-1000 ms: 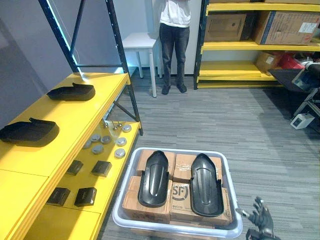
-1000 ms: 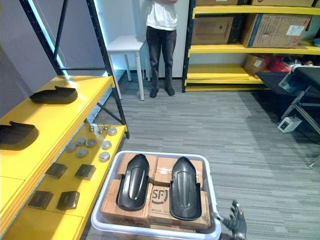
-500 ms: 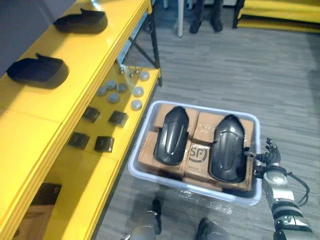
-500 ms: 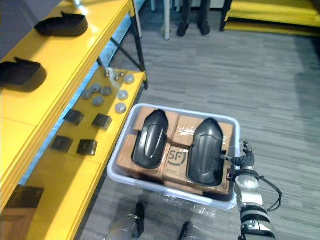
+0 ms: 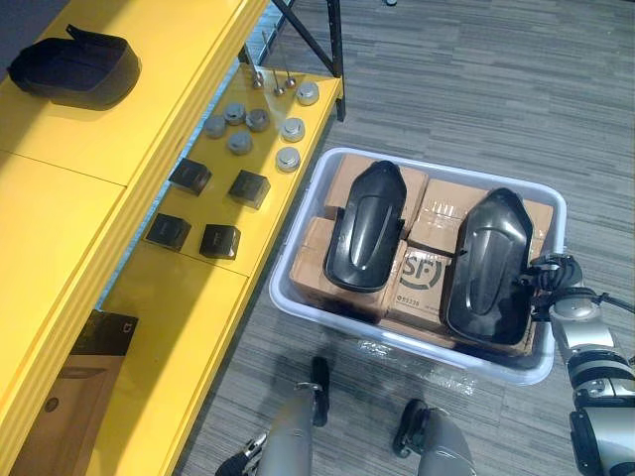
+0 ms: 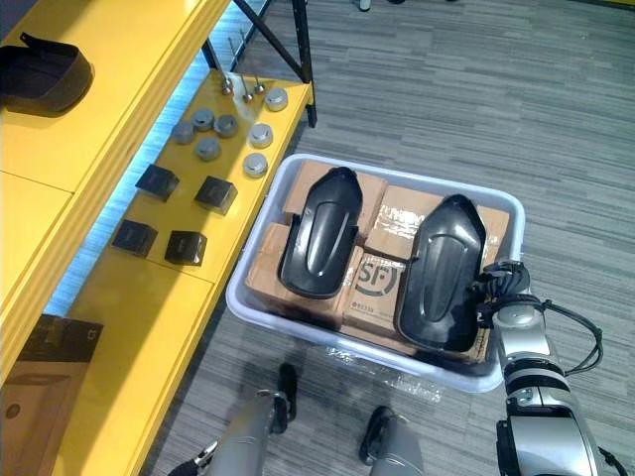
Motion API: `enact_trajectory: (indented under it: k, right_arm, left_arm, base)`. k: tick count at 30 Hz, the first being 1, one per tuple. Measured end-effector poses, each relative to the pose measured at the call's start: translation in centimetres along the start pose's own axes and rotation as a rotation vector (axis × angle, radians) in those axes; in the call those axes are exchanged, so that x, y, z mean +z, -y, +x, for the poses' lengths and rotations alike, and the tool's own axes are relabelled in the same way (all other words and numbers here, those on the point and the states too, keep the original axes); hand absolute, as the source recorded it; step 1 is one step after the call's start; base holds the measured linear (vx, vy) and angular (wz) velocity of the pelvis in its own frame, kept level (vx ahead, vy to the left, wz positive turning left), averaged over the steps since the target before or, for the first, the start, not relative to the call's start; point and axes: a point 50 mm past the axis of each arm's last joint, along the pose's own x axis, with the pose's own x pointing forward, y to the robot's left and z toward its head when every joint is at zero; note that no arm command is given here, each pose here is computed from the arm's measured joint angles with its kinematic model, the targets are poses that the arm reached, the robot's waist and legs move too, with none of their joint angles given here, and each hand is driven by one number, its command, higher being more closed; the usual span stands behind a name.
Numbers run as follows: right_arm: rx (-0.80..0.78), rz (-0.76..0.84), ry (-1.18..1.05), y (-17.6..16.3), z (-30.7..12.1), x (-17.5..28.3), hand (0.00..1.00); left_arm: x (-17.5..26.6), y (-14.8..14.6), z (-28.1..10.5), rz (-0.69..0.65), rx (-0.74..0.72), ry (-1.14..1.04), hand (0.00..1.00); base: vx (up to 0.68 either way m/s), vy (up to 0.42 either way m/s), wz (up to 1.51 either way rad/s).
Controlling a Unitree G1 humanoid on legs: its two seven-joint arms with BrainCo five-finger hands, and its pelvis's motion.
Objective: Walk over and take plastic housings, then place them on the shelf
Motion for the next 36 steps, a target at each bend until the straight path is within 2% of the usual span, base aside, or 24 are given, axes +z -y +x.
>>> enact_trajectory:
  k: [5, 6, 10, 13, 15, 17, 22, 25, 30, 36]
  right_arm:
    - [-0.079, -0.058, -0.051, -0.9, -0.2, -0.3, 1.00]
    - [-0.079, -0.062, -0.058, -1.3, -0.3, -0.4, 1.00]
    - [-0.049, -0.082, -0.054, -2.7, -0.8, -0.6, 1.00]
    - [-0.016, -0.159, 0.002, -3.1, -1.1, -0.4, 1.00]
    - [-0.023, -0.197, 0.124, -2.8, -1.7, 1.3, 1.00]
    - [-0.026, -0.219, 0.201, -2.7, -2.2, 2.0, 1.00]
    - [0.053, -0.279, 0.248, -4.0, -4.0, 0.4, 1.00]
    - [0.107, -0.273, 0.230, -5.7, -4.9, -0.8, 1.00]
    - [0.124, -0.171, 0.335, -7.5, -6.4, 1.3, 1.00]
    - [0.149, -0.043, 0.441, -9.1, -8.1, 3.6, 1.00]
  left_arm:
    - [1.6, 2.0, 0.6, 0.002, -0.086, 0.111, 0.00]
    - [2.1, 3.1, 0.7, -0.016, -0.129, 0.142, 0.00]
    - [3.1, 3.8, 0.7, -0.072, -0.146, 0.164, 0.00]
    - [5.7, 6.5, 0.0, -0.108, -0.233, 0.258, 0.00]
    - [8.3, 8.7, -1.3, -0.092, -0.304, 0.360, 0.00]
    - [9.6, 9.6, -2.4, -0.074, -0.326, 0.421, 0.00]
    - [12.6, 10.3, -4.8, 0.047, -0.271, 0.533, 0.00]
    - [12.6, 11.3, -5.2, 0.088, -0.308, 0.528, 0.00]
    - [11.3, 16.2, -4.7, 0.129, -0.458, 0.466, 0.00]
    - [9.0, 18.8, -2.3, 0.111, -0.417, 0.388, 0.00]
  base:
    - [0.01, -0.016, 0.01]
    - [0.04, -0.040, 0.05]
    - [0.08, -0.053, 0.07]
    - [0.11, -0.051, 0.16]
    - [0.11, -0.007, -0.02]
    - [0.10, 0.015, -0.03]
    - [0.13, 0.020, 0.01]
    - [0.13, 0.010, -0.06]
    - [0.04, 0.001, -0.17]
    - [-0.01, -0.012, -0.19]
